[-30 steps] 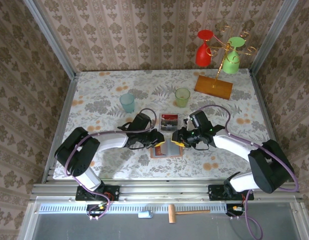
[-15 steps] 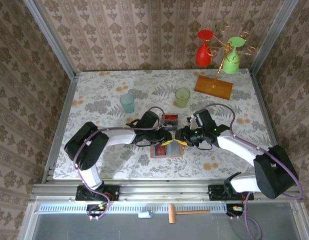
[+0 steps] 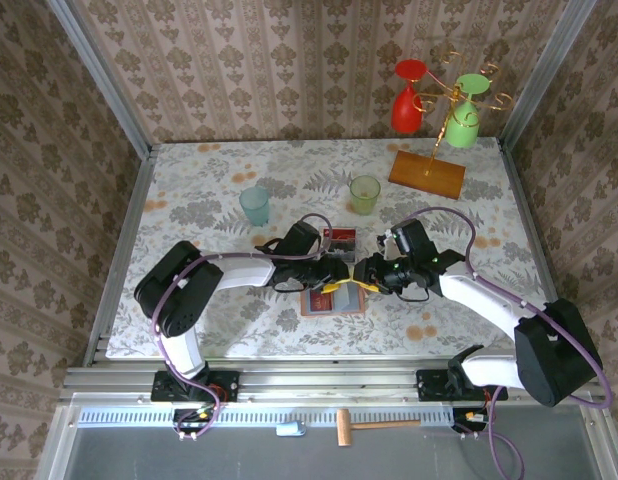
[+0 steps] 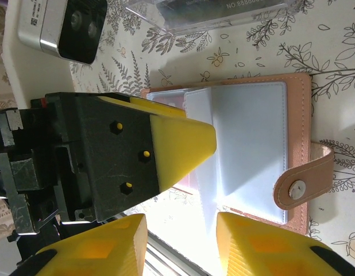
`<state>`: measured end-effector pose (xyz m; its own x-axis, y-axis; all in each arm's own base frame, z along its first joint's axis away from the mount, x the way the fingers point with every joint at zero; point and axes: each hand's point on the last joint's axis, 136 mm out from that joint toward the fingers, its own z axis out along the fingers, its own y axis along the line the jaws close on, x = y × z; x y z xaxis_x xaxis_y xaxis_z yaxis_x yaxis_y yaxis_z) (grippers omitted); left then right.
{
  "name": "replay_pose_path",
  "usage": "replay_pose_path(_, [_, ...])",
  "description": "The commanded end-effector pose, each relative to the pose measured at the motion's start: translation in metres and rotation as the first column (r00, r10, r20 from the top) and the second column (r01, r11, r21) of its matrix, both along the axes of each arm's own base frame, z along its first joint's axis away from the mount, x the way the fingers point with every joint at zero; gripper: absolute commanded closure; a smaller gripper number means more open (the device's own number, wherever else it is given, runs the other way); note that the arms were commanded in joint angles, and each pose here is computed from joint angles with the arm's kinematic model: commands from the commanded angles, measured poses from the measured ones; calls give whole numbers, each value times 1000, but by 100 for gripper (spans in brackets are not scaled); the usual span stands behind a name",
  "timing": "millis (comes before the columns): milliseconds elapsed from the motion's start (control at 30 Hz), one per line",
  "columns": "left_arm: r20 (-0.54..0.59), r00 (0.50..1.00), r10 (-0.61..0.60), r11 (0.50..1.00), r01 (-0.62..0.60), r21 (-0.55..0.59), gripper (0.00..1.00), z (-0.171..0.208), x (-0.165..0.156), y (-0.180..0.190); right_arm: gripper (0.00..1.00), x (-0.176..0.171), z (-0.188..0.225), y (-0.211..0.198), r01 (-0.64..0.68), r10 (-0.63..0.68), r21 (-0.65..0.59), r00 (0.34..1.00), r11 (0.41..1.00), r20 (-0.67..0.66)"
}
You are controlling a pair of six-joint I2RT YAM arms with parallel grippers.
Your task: Take the credit cards out of the card holder
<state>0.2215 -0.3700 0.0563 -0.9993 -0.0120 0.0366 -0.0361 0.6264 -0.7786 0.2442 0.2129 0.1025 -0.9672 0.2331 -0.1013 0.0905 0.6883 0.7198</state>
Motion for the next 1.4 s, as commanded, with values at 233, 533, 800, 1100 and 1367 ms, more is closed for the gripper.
replay_pose_path(233, [17,1000,-12,999,13,-45,47,11,4,-11,63,0,6,-4,9,-9,-6,1000,1000,12])
replay_pose_path(533, [28,1000,1,998,0,-57,49,15,6,-8,63,1,3,-2,14,-14,3,1000,1000,1])
replay_pose_path(800, [32,998,48,998,-46,-41,54,12,5,17,65,4,-3,10,-3,4,19,1000,1000,-21])
replay_pose_path(1100, [34,996,86,996,-85,-23,54,9,-1,40,67,7,-17,37,-61,61,12,997,998,-55])
replay_pose_path(1367, [35,993,113,994,-113,2,56,4,-9,60,71,7,-28,61,-110,110,6,991,994,-79])
